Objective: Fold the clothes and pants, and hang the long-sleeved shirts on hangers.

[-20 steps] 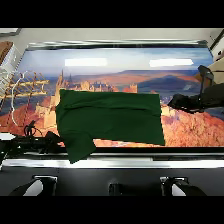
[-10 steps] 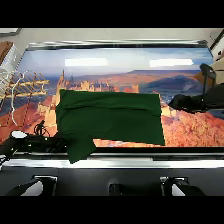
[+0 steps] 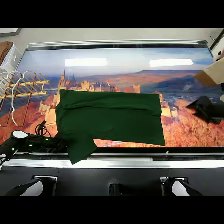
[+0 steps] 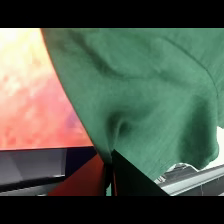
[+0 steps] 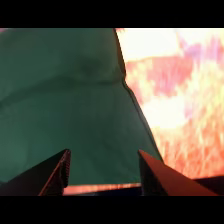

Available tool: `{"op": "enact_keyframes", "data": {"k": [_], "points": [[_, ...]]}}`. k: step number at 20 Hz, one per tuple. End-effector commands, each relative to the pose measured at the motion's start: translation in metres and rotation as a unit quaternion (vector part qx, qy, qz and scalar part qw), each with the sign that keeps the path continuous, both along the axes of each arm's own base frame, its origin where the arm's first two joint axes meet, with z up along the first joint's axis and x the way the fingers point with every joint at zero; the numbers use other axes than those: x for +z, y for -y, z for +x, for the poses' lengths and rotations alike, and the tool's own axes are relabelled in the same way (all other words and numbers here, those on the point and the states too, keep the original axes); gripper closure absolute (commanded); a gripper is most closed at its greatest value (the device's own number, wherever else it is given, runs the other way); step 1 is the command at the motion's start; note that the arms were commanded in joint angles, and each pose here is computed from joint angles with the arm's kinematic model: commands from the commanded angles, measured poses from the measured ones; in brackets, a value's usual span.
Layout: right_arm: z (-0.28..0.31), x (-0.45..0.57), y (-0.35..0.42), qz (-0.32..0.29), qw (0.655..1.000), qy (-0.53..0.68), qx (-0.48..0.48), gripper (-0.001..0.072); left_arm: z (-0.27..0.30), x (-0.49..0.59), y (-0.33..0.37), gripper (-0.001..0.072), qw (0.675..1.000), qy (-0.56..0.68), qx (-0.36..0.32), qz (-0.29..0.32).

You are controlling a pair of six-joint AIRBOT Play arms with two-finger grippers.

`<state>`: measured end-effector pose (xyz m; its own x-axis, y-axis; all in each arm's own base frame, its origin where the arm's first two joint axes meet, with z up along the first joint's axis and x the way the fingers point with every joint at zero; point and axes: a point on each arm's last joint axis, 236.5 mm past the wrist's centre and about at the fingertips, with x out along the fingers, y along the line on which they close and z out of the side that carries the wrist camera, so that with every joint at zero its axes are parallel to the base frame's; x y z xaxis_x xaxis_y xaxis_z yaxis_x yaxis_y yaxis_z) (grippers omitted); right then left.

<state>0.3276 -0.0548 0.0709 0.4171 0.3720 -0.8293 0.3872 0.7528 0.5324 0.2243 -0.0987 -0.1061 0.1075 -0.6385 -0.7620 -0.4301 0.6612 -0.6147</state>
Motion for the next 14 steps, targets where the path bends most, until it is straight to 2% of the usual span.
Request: {"op": "enact_keyframes", "data": {"k": [1,5,14], "points": [[-0.035,-0.061,-0.020,0.121,0.988,-0.098,-0.001,0.0212,-0.002,0.001,0.001,0.0691,1.000,-0.001,-0.005,-0.003],[-0.063,-0.127,-0.035,0.117,0.982,-0.146,0.005,0.0212,-0.002,0.001,0.001,0.0692,1.000,-0.002,-0.004,-0.003],[-0.105,-0.179,-0.059,0.128,0.976,-0.178,0.000,0.0212,0.000,0.003,0.004,0.0691,1.000,-0.003,0.004,-0.011]]}}
